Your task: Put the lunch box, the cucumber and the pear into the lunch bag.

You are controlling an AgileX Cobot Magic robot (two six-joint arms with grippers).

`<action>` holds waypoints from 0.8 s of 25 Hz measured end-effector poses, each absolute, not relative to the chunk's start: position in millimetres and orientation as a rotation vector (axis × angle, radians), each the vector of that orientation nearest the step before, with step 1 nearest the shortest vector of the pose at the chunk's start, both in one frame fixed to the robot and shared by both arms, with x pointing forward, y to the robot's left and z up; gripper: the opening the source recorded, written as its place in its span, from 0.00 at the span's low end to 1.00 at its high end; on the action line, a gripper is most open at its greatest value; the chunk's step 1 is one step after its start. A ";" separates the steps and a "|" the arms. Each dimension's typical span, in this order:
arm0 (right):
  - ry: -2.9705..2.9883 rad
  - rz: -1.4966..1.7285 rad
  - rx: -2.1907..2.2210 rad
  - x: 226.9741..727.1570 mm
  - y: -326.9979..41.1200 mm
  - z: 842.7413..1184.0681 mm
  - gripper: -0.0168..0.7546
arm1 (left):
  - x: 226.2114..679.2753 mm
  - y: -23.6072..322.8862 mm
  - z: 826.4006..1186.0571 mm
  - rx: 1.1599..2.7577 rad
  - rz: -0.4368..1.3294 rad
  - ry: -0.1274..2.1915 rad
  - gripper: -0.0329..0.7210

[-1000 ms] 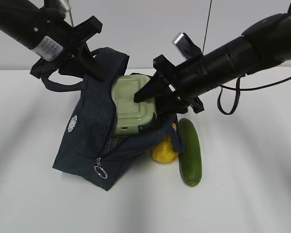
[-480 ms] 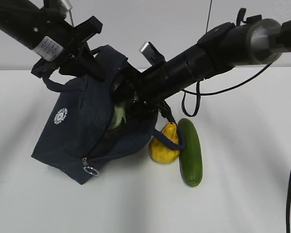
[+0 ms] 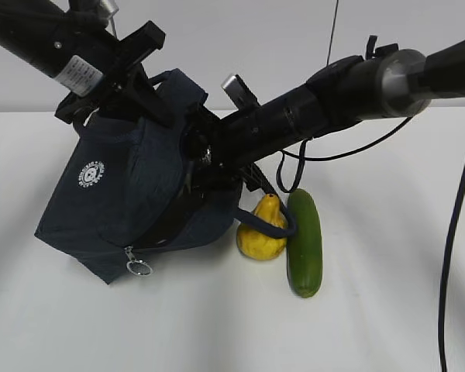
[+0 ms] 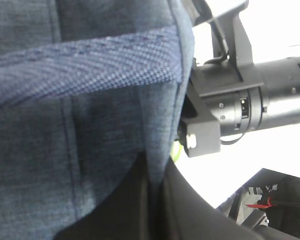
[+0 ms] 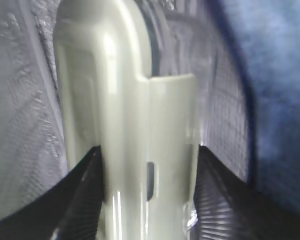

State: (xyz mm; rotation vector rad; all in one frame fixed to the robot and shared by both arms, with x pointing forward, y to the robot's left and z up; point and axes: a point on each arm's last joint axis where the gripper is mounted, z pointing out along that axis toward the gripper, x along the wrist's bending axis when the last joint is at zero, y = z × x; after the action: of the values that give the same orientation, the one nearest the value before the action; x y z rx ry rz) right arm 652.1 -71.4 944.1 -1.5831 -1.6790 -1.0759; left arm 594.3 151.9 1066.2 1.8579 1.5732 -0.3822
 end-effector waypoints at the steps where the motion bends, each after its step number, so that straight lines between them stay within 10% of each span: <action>1: -1.660 -1.081 -1.585 652.8 -70.8 942.7 0.50 | 594.5 151.8 1065.9 1.857 -0.384 1.575 0.05; 20: -1.507 -1.088 -1.372 656.6 -80.4 931.7 0.71 | 597.1 150.8 1058.7 1.852 -0.426 1.588 0.05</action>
State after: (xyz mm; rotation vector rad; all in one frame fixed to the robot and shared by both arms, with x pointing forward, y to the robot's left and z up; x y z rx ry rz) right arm 656.6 -80.4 931.7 -1.3716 -1.5068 -1.0884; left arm 597.1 150.8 1058.7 1.8522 1.5879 -0.4261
